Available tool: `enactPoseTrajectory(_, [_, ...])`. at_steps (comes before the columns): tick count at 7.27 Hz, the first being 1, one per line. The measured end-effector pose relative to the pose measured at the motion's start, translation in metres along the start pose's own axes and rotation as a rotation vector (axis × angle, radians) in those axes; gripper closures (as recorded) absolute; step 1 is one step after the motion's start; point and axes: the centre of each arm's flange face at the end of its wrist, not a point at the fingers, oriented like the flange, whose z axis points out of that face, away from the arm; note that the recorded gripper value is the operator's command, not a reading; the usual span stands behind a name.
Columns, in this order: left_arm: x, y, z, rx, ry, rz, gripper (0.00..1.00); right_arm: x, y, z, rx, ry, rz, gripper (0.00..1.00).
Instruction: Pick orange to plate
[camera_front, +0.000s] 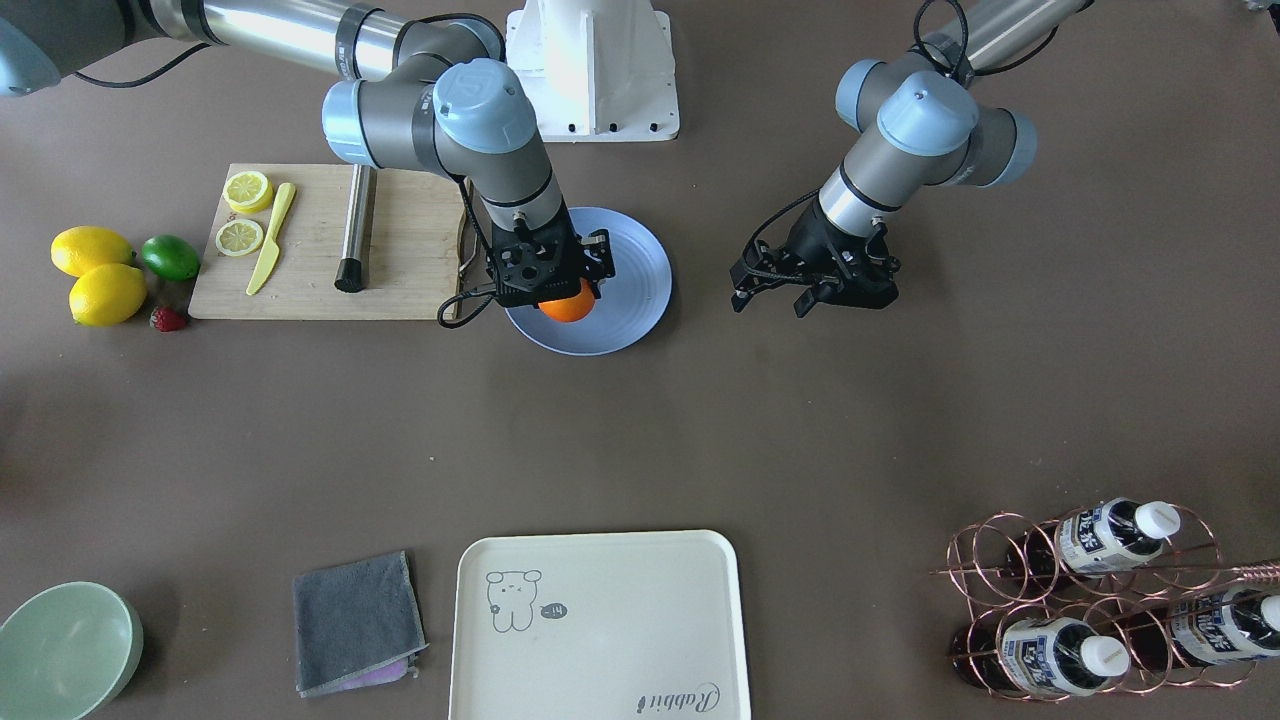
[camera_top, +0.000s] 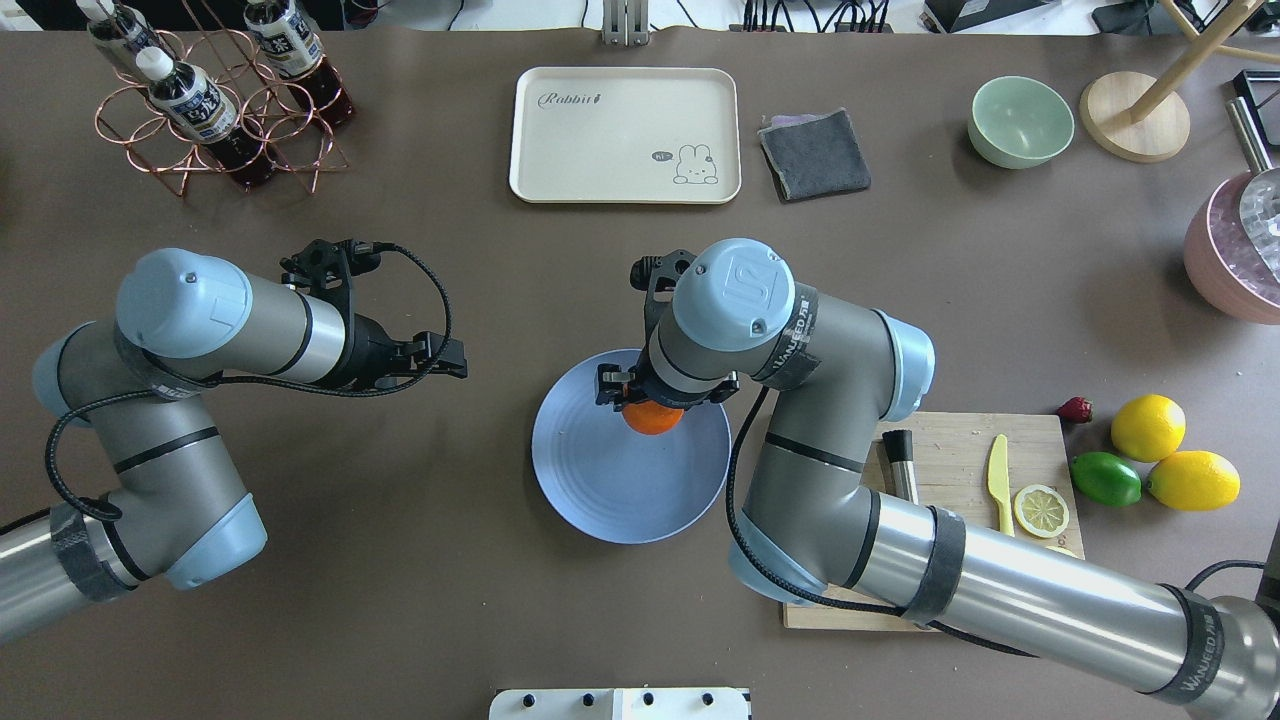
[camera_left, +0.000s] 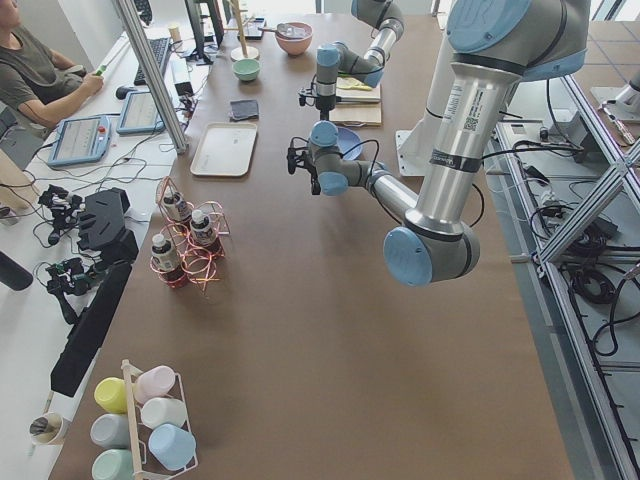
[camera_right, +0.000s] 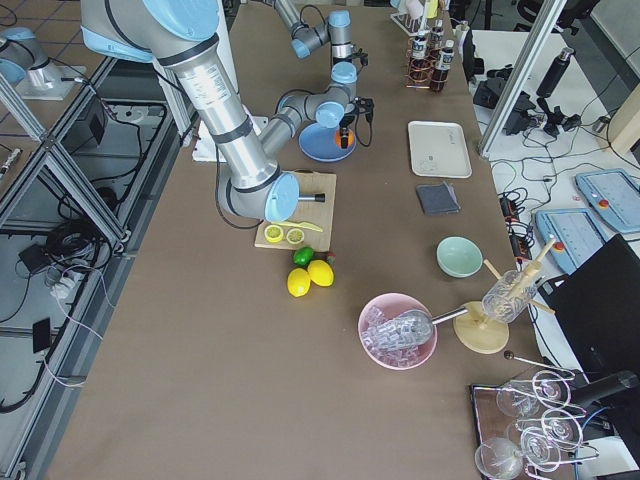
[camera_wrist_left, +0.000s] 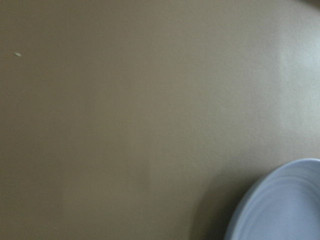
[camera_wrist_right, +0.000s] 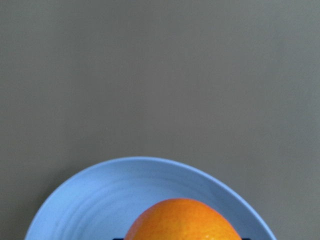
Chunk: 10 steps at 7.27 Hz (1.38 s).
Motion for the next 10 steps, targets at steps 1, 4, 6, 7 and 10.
enactPoseTrajectory(1, [-0.003, 0.000, 0.001, -0.001, -0.004, 0.001, 0.03, -0.005, 0.014, 0.010, -0.007, 0.009, -0.008, 1.00])
enactPoseTrajectory(4, [-0.008, 0.001, 0.003, -0.003, -0.013, -0.002, 0.03, -0.013, 0.033, 0.022, -0.022, 0.009, -0.016, 0.00])
enactPoseTrajectory(6, [-0.017, -0.005, 0.001, 0.008, -0.026, -0.012, 0.03, -0.019, 0.038, 0.021, 0.000, 0.006, 0.002, 0.00])
enactPoseTrajectory(7, [-0.031, -0.011, -0.010, 0.026, -0.033, -0.026, 0.03, -0.018, 0.034, 0.015, 0.012, 0.001, 0.004, 0.00])
enactPoseTrajectory(10, [-0.082, -0.048, -0.069, 0.039, -0.040, -0.019, 0.03, 0.046, -0.021, -0.031, 0.040, 0.001, 0.019, 0.00])
